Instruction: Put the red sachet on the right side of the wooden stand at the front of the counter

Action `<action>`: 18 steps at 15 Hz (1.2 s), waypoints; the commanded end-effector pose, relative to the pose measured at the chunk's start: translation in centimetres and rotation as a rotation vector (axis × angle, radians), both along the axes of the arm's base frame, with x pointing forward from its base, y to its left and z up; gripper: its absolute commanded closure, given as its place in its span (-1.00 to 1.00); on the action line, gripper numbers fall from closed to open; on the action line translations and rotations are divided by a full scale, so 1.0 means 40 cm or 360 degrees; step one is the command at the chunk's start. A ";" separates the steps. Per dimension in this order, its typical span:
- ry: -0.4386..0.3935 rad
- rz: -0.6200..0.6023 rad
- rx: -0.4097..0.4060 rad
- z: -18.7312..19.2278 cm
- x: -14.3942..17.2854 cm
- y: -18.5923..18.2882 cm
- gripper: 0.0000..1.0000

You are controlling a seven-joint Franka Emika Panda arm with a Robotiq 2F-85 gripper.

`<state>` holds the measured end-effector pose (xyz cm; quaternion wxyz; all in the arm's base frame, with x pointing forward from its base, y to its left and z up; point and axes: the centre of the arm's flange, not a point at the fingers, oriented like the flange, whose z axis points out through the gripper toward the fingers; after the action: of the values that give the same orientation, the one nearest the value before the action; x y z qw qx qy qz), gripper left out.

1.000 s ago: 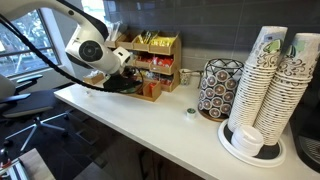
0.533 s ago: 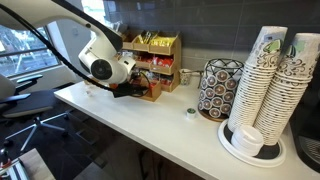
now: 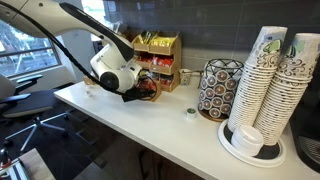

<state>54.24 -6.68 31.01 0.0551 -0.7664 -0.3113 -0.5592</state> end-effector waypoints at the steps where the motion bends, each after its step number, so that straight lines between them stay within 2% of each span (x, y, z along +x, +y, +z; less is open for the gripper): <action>1: -0.0075 -0.0016 0.0006 -0.044 0.034 -0.009 1.00; 5: -0.0102 -0.0032 0.0000 -0.045 0.058 -0.030 1.00; 13: -0.0036 -0.0034 0.0000 -0.090 0.060 -0.035 1.00; 18: -0.0085 -0.0055 -0.0016 -0.086 0.075 -0.040 1.00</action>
<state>57.15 -8.61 29.05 0.0511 -0.7695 -0.3007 -0.5611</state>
